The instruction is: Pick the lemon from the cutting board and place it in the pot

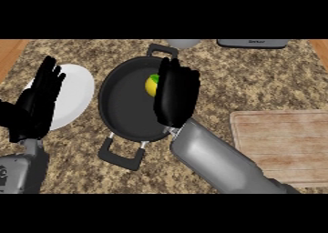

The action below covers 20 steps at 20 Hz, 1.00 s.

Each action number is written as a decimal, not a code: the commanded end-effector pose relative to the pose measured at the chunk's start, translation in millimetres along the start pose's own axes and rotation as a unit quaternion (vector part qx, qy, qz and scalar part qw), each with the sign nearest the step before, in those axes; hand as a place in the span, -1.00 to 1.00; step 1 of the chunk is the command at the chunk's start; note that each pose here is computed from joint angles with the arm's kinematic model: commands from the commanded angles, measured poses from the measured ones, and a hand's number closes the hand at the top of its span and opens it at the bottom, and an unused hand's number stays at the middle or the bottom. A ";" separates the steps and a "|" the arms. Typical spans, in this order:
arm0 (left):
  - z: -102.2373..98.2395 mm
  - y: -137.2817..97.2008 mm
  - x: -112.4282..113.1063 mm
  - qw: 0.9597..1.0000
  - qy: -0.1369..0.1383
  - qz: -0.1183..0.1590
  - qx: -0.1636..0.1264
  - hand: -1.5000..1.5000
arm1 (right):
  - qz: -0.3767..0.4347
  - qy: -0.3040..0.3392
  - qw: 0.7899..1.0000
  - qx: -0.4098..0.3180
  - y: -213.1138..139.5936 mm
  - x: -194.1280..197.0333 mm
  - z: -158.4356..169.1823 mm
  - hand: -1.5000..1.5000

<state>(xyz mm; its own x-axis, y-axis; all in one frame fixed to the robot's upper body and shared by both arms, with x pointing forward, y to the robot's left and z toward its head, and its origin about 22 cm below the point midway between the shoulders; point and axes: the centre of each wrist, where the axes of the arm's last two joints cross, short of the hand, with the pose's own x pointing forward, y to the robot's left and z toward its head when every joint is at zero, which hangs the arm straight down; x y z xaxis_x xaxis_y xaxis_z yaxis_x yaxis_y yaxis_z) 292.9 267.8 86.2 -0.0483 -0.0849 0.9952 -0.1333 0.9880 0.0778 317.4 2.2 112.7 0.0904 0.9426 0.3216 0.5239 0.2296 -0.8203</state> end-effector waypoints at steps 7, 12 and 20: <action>-2.5 2.8 5.4 1.000 -0.005 0.003 0.001 0.00 | -0.020 0.139 0.988 0.058 44.3 -32.8 -17.3 1.00; 1.6 -10.8 0.9 1.000 -0.001 0.001 -0.009 0.00 | -0.088 0.179 0.974 0.110 61.6 -58.5 -7.8 -1.00; -2.7 -6.0 1.9 1.000 -0.003 -0.001 -0.005 0.00 | -0.283 0.143 0.947 0.048 46.1 -52.3 -19.3 -1.00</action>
<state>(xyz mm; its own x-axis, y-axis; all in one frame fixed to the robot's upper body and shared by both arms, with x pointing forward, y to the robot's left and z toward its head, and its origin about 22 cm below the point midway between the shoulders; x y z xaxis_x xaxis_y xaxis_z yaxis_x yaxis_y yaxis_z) 294.2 263.8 89.4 -0.0587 -0.0871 0.9945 -0.1176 0.9899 0.0797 353.7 -42.3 58.8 0.1512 0.7001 0.6978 0.3758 0.6122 -0.6957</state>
